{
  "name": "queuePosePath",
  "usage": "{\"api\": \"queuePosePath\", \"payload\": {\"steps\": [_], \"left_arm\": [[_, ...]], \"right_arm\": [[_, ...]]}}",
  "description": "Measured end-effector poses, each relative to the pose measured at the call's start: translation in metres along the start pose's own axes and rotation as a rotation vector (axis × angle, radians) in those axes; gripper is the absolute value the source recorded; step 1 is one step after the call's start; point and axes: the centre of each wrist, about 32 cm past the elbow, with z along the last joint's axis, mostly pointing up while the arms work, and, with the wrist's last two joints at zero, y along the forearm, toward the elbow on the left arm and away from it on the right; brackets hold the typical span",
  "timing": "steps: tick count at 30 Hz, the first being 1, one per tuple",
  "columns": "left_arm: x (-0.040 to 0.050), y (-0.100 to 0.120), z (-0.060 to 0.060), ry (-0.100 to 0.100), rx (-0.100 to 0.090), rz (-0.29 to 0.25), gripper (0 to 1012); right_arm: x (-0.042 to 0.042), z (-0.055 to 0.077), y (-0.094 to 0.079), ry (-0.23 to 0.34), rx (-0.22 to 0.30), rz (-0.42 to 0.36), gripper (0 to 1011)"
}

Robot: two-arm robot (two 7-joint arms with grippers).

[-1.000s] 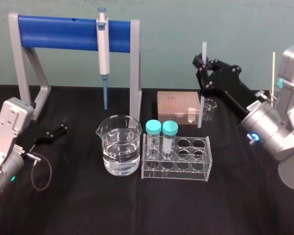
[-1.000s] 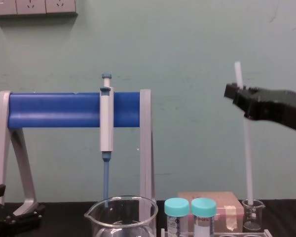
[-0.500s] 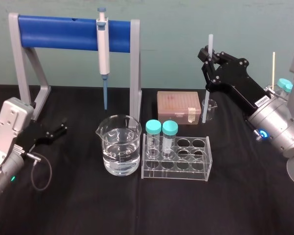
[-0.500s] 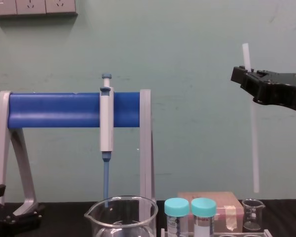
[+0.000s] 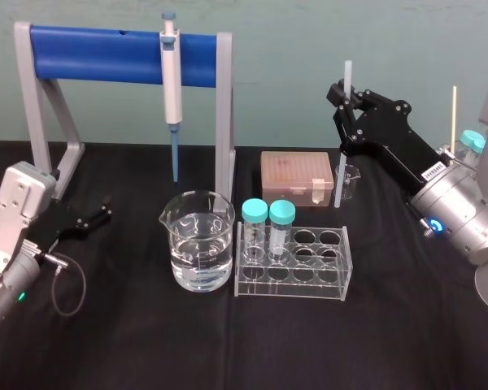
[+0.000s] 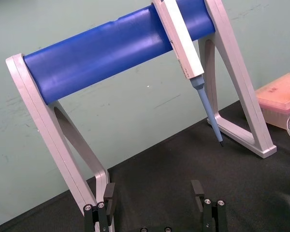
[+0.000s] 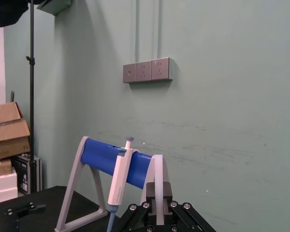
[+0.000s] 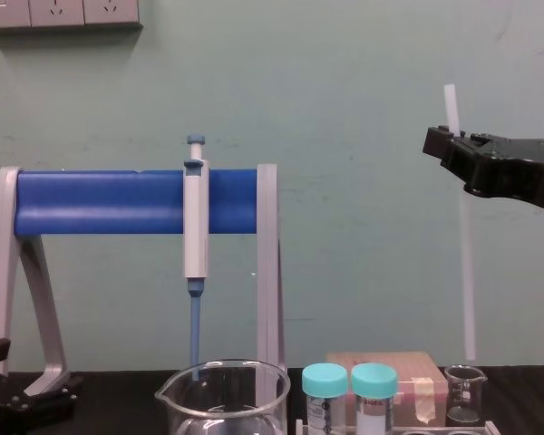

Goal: Pick up the stirring rod with one hand, then place it down.

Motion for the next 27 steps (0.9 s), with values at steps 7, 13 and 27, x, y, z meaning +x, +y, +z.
{"api": "queuePosePath", "payload": {"steps": [7, 13, 27], "left_arm": [[0.0, 0.0, 0.0, 0.0, 0.0, 0.0, 1000], [0.0, 0.0, 0.0, 0.0, 0.0, 0.0, 1001], [0.0, 0.0, 0.0, 0.0, 0.0, 0.0, 1000]], "right_arm": [[-0.0012, -0.0006, 0.0005, 0.002, -0.001, 0.003, 72], [-0.0012, -0.0011, 0.0014, 0.002, -0.003, 0.002, 72], [-0.0004, -0.0027, 0.0034, 0.003, -0.006, -0.001, 72]]}}
